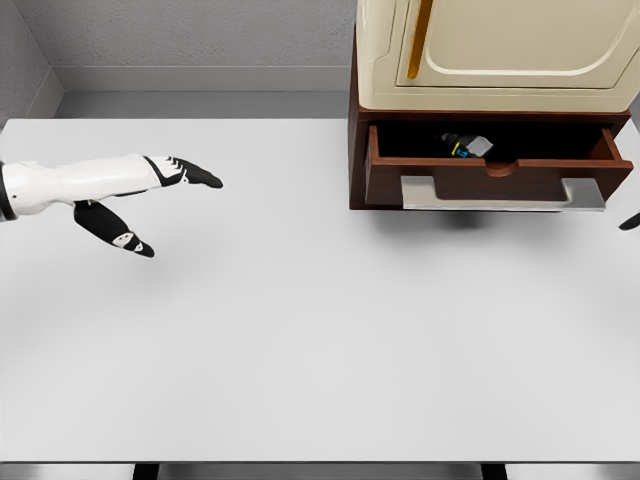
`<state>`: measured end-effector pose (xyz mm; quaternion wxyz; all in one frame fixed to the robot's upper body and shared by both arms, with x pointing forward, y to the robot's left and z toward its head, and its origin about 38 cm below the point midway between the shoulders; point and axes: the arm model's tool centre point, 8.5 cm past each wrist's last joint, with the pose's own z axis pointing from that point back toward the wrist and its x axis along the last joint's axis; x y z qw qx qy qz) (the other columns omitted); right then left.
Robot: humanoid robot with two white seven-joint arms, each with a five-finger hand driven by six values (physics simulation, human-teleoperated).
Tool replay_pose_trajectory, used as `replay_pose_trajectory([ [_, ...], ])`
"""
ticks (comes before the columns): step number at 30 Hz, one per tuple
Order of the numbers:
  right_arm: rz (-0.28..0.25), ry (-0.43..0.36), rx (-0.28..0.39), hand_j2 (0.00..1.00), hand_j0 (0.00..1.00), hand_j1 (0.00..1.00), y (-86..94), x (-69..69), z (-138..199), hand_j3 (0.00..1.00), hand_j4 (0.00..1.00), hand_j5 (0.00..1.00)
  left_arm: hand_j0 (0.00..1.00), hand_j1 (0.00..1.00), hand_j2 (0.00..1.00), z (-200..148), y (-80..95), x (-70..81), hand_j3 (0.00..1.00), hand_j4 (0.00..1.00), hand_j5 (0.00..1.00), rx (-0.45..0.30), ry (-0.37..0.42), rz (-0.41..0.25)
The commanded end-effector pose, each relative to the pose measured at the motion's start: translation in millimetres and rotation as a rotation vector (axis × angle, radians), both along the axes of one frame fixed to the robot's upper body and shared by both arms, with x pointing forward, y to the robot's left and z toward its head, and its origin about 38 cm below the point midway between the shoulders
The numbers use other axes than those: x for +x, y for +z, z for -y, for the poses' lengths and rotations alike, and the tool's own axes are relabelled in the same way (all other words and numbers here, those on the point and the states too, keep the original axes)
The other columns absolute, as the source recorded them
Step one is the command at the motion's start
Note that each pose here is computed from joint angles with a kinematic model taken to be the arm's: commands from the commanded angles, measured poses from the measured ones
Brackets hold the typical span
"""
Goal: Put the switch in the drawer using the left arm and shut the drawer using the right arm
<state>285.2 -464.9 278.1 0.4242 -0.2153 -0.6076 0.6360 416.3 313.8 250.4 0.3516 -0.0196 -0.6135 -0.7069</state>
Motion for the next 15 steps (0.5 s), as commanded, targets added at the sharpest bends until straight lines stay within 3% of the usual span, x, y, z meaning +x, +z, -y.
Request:
replay_pose_trajectory([
  [1,-0.008,0.018,-0.004,0.62,0.62,0.62,-0.9,0.9,-6.0,0.62,0.62,0.62,1.0,1.0,1.0,-0.3,0.5,0.1,1.0,1.0,1.0,-0.006,0.003,-0.003],
  [7,-0.101,0.142,-0.066,0.6,0.6,0.6,-22.3,20.7,-39.2,0.6,0.6,0.6,1.0,1.0,1.0,-0.7,-0.9,0.0,1.0,1.0,1.0,-0.004,0.004,-0.006],
  [15,-0.111,0.154,-0.074,0.6,0.6,0.6,-26.4,21.7,-43.1,0.6,0.6,0.6,1.0,1.0,1.0,-1.8,-4.9,-0.1,1.0,1.0,1.0,0.0,0.009,-0.015],
])
